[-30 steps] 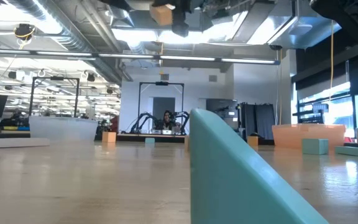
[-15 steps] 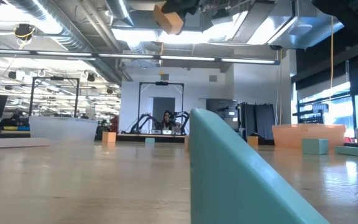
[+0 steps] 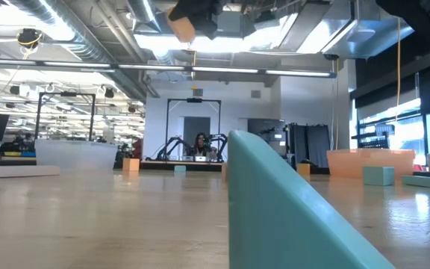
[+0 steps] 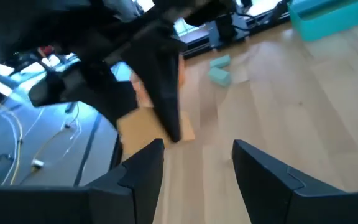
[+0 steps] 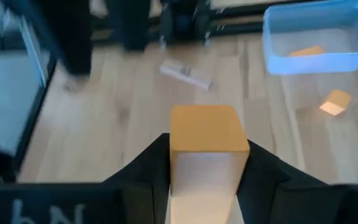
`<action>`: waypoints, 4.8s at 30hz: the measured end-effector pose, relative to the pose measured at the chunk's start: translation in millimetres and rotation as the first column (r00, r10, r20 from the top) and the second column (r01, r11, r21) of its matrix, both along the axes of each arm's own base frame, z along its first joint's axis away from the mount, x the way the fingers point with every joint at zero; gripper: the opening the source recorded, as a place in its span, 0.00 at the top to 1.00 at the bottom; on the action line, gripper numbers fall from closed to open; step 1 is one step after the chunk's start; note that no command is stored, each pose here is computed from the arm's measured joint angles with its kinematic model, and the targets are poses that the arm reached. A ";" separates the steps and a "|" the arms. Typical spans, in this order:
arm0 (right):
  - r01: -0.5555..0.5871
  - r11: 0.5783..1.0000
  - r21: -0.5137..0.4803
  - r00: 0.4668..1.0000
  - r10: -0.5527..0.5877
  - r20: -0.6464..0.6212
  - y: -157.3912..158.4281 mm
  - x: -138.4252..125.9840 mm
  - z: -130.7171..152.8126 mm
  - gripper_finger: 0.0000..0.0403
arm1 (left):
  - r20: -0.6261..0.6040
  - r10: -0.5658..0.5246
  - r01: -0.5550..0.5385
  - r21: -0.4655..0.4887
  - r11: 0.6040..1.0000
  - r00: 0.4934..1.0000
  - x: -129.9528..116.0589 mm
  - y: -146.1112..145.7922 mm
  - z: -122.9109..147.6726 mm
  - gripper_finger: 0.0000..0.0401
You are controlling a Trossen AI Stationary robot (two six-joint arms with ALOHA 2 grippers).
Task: Sort & place blocks by color
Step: Put the orange block into the transparent bin
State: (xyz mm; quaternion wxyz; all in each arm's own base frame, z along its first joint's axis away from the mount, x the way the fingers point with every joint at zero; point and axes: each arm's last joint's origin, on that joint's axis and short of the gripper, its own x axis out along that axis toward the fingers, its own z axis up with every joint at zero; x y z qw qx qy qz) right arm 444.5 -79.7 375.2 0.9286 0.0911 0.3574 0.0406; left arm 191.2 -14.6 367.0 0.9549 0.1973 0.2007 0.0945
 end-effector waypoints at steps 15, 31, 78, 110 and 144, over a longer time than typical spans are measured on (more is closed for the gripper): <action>0.208 0.966 0.155 0.921 -0.247 0.300 -49.5 7.4 28.3 0.68 | 0.175 0.451 -0.420 -0.185 0.888 0.875 -10.5 -5.3 6.3 0.54; 0.213 0.976 -0.047 0.875 -0.170 0.453 -38.3 15.4 40.4 0.68 | 0.294 0.643 -0.545 -0.354 0.760 0.707 -11.8 -0.5 14.2 0.55; 0.180 0.982 -0.065 0.848 -0.121 0.515 -20.0 21.2 47.3 0.68 | 0.371 0.682 -0.615 -0.297 0.730 0.631 19.5 21.3 19.9 0.54; 0.228 0.969 -0.096 0.849 -0.150 0.507 -20.8 21.1 46.1 0.68 | 0.360 0.674 -0.626 -0.257 0.736 0.645 18.8 24.2 19.6 0.73; 0.220 0.973 0.065 0.896 -0.175 -0.407 -19.5 -14.3 -44.6 0.68 | 0.079 0.518 -0.500 -0.175 0.848 0.851 -37.4 -0.9 -3.5 0.75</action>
